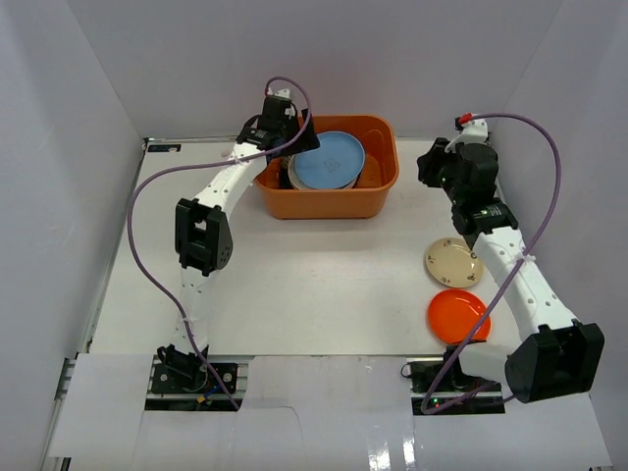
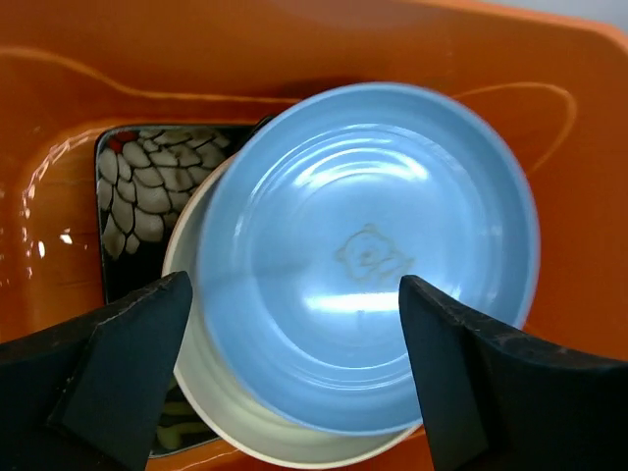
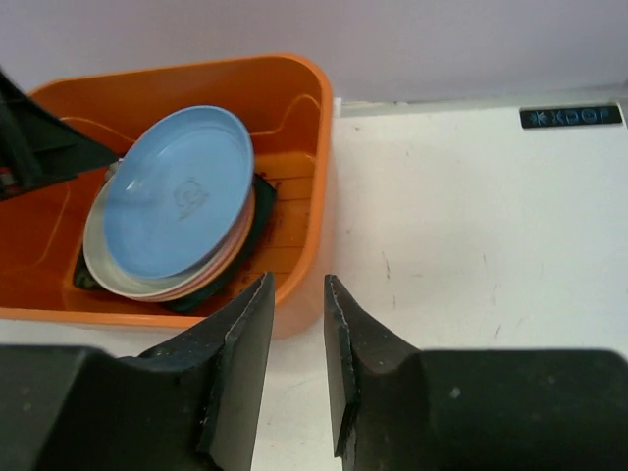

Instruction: Place the plates into the plastic bin on the countertop

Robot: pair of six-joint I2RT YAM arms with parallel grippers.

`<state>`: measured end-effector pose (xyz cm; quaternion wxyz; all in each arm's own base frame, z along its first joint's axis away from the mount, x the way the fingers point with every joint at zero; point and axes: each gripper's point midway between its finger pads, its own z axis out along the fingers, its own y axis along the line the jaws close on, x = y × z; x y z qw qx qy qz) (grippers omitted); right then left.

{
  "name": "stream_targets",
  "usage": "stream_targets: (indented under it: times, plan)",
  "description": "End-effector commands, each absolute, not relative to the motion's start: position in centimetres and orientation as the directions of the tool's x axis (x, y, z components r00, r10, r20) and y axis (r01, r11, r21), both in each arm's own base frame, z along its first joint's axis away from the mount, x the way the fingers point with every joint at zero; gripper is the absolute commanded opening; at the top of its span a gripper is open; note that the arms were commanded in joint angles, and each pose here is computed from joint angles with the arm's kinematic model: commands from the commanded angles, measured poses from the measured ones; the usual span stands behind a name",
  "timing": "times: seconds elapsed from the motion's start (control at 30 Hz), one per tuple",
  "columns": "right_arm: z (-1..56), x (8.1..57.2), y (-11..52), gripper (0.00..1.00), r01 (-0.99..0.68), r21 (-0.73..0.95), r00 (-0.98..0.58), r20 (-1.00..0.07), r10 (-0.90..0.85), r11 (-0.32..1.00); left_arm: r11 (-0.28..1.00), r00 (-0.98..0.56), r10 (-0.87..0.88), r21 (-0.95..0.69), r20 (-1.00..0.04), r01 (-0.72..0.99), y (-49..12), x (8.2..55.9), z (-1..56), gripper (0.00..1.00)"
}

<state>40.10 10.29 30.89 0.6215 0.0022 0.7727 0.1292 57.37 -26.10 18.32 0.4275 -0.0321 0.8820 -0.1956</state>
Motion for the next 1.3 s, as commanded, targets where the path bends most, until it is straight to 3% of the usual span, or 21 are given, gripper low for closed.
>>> stream_targets:
  times: [0.0, 0.13, 0.17, 0.23, 0.27, 0.5, 0.63, 0.83, 0.87, 0.97, 1.27]
  plan:
    - [27.6, 40.8, 7.9, 0.35, -0.104, 0.277, -0.297, -0.925, 0.236, 0.955, 0.85, -0.499, -0.28, -0.454, -0.82, 0.267, -27.4, 56.7, 29.6, 0.98]
    - [23.2, 40.1, 4.1, 0.44, 0.01, 0.377, -0.367, -0.86, 0.354, 0.926, 0.792, -0.445, -0.325, -0.497, -0.835, 0.355, -28.0, 54.3, 35.5, 0.98]
    - [20.6, 38.9, 1.8, 0.51, 0.107, 0.397, -0.375, -0.833, 0.406, 0.912, 0.765, -0.439, -0.328, -0.508, -0.836, 0.395, -28.6, 51.6, 37.5, 0.98]
    - [20.8, 38.7, 1.3, 0.55, 0.127, 0.422, -0.341, -0.832, 0.439, 0.898, 0.739, -0.443, -0.346, -0.532, -0.827, 0.415, -29.0, 50.5, 38.3, 0.98]
    - [18.4, 37.7, -0.1, 0.59, 0.186, 0.432, -0.36, -0.806, 0.47, 0.883, 0.672, -0.451, -0.346, -0.552, -0.823, 0.493, -30.1, 47.2, 40.9, 0.98]
    - [13.3, 31.6, -5.5, 0.63, 0.408, 0.551, -0.235, -0.707, 0.668, 0.727, 0.484, -0.632, -0.13, -0.605, -0.764, 0.632, -38.9, 32.6, 33.6, 0.95]
    - [11.8, 28.7, -8.2, 0.63, 0.532, 0.524, -0.12, -0.731, 0.672, 0.665, 0.49, -0.755, -0.023, -0.665, -0.655, 0.563, -39.4, 27.3, 25.2, 0.86]
    - [8.1, 26.2, -10.3, 0.64, 0.642, 0.475, -0.141, -0.699, 0.701, 0.602, 0.473, -0.847, 0.121, -0.72, -0.518, 0.508, -40.0, 19.4, 16.7, 0.86]
    - [7.8, 25.8, -11.0, 0.68, 0.661, 0.469, -0.129, -0.698, 0.705, 0.586, 0.448, -0.846, 0.14, -0.729, -0.515, 0.518, -40.6, 18.0, 16.4, 0.86]
    - [7.3, 25.4, -11.9, 0.73, 0.68, 0.463, -0.135, -0.684, 0.717, 0.569, 0.436, -0.847, 0.196, -0.73, -0.494, 0.526, -41.3, 15.7, 14.2, 0.86]
    - [3.6, 27.3, -8.6, 0.7, 0.585, 0.544, -0.325, -0.523, 0.788, 0.602, 0.375, -0.812, 0.347, -0.724, -0.47, 0.579, -45.2, 11.8, 10.7, 0.87]
